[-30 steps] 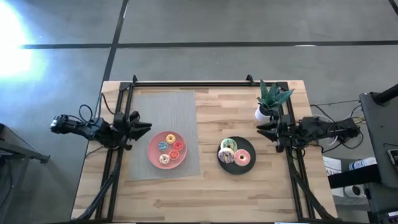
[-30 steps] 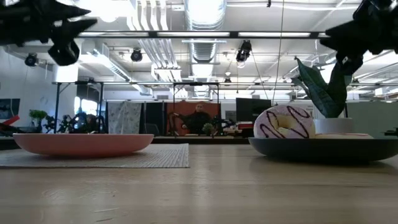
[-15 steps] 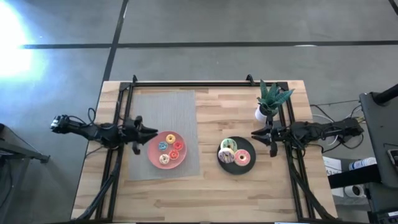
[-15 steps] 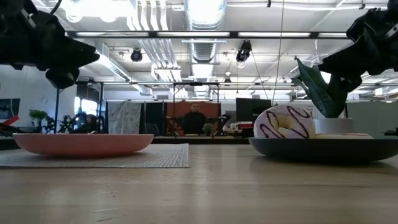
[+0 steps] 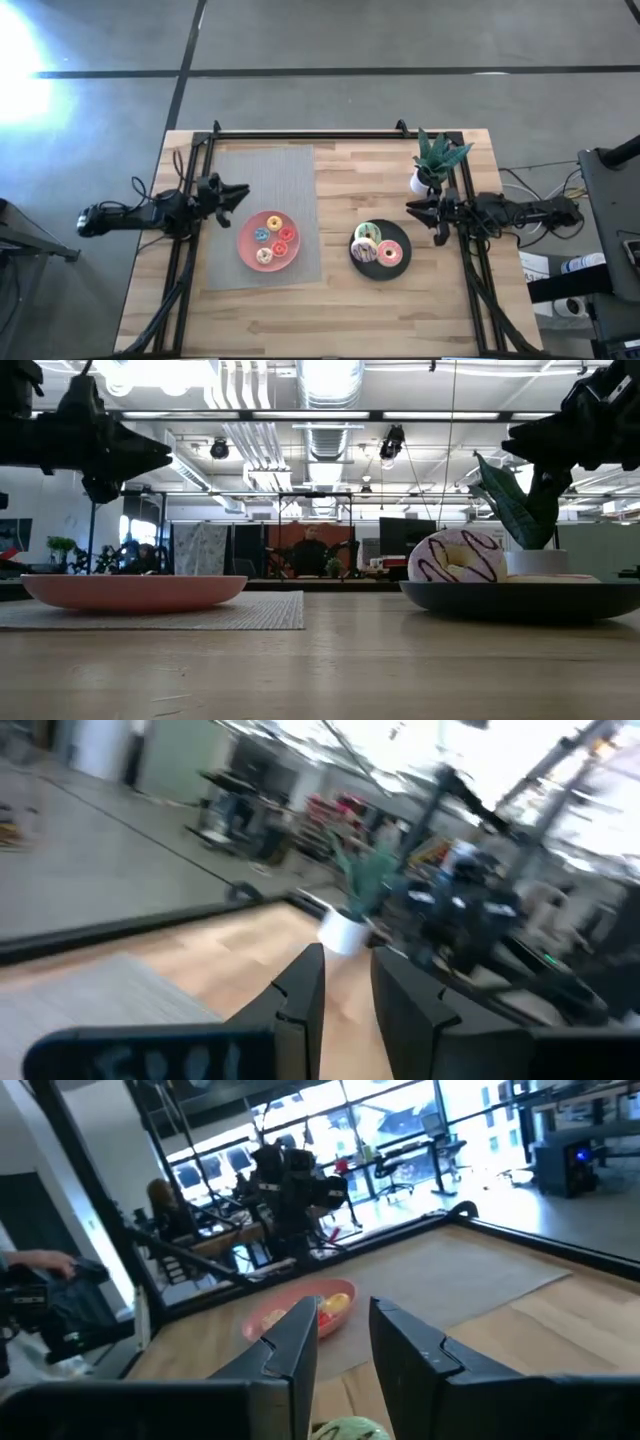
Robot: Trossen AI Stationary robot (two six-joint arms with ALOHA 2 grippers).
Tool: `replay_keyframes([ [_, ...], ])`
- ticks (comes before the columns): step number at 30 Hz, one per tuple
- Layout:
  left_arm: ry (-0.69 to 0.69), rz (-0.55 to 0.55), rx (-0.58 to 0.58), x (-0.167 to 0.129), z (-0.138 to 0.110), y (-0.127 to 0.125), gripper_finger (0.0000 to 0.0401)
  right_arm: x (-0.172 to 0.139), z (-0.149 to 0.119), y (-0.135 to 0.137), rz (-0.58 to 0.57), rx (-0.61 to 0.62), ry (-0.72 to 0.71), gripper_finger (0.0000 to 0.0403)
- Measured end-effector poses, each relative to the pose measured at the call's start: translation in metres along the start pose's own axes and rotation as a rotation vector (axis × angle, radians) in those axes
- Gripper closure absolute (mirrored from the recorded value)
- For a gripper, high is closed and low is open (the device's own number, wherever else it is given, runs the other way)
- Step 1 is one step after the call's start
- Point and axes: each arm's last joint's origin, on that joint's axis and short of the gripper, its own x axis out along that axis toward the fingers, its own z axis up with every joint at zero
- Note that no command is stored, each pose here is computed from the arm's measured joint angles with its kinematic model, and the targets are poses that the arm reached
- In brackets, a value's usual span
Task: Pick & Place donuts
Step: Return to Home Position
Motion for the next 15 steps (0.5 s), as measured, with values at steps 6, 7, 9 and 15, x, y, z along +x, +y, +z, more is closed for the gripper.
replay_keyframes([
  [6,-0.048,0.118,0.012,0.002,0.004,0.011,0.0341,0.001,0.001,-0.003,-0.037,-0.004,-0.010,0.0319],
  [7,-0.056,0.129,0.012,0.003,0.005,0.012,0.0341,0.001,0.001,-0.004,-0.039,-0.004,-0.010,0.0321],
  [9,-0.059,0.139,0.014,0.003,0.005,0.013,0.0341,0.001,0.001,-0.004,-0.041,-0.004,-0.011,0.0324],
  [15,-0.045,0.141,0.018,0.003,0.004,0.013,0.0341,0.002,0.000,-0.004,-0.045,-0.007,0.004,0.0332],
])
